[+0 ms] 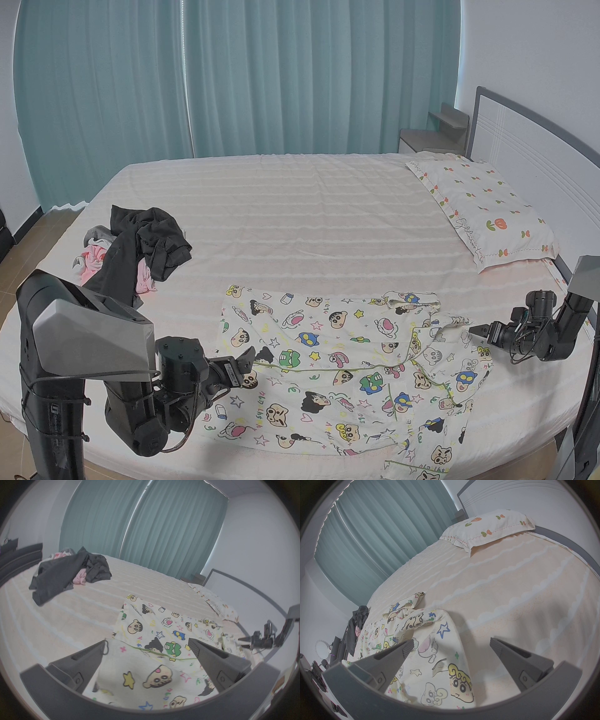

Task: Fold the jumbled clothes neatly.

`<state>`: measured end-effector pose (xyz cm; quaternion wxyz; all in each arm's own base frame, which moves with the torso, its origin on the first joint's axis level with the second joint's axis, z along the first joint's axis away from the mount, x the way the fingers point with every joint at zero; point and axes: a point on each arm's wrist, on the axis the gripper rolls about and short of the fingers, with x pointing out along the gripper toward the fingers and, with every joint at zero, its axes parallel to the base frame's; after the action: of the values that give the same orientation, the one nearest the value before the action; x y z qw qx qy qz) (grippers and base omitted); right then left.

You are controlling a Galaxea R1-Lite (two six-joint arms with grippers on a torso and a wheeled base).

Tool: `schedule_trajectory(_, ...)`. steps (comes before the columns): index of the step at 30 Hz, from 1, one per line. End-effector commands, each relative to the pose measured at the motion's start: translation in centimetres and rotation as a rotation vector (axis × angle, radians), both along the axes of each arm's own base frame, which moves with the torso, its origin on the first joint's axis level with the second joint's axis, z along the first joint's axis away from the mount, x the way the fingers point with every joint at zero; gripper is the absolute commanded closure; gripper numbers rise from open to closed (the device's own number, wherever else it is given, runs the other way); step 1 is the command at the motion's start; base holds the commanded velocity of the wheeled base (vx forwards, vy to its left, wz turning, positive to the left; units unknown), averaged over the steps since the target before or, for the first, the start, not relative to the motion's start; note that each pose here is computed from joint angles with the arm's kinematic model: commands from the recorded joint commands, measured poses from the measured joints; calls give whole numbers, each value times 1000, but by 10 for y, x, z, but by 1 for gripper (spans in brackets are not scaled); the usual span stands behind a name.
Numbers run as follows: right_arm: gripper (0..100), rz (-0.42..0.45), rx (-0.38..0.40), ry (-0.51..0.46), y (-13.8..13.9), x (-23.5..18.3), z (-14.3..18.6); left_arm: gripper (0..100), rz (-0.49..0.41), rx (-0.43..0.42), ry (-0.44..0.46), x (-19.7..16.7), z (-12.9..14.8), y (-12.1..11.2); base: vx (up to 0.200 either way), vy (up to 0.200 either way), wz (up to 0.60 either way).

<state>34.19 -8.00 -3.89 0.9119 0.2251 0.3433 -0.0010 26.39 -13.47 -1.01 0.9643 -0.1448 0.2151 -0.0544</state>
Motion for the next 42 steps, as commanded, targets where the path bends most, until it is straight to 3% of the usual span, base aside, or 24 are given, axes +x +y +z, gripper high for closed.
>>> schedule_trajectory(1,0,0,0,-1,0,0,0,0,9,24,13,5,-7,10,0,0,0)
schedule_trajectory(8,0,0,0,-1,0,0,0,0,18,10,5,17,-13,20,0,0,0)
schedule_trajectory(12,0,0,0,-1,0,0,1,0,-20,-89,41,11,-7,26,0,0,0)
schedule_trajectory(23,0,0,0,0,0,0,0,0,-58,-142,148,13,-16,50,0,0,0)
schedule_trajectory(30,0,0,0,0,0,0,0,0,-149,-317,171,28,-14,46,0,0,0)
schedule_trajectory(33,0,5,0,0,2,0,0,0,-158,-326,197,30,-18,46,0,0,0)
schedule_trajectory(36,0,8,0,0,3,0,0,0,-150,-298,282,33,-25,44,0,0,0)
schedule_trajectory(42,0,8,1,2,3,0,0,0,-129,-296,283,39,-26,48,0,0,0)
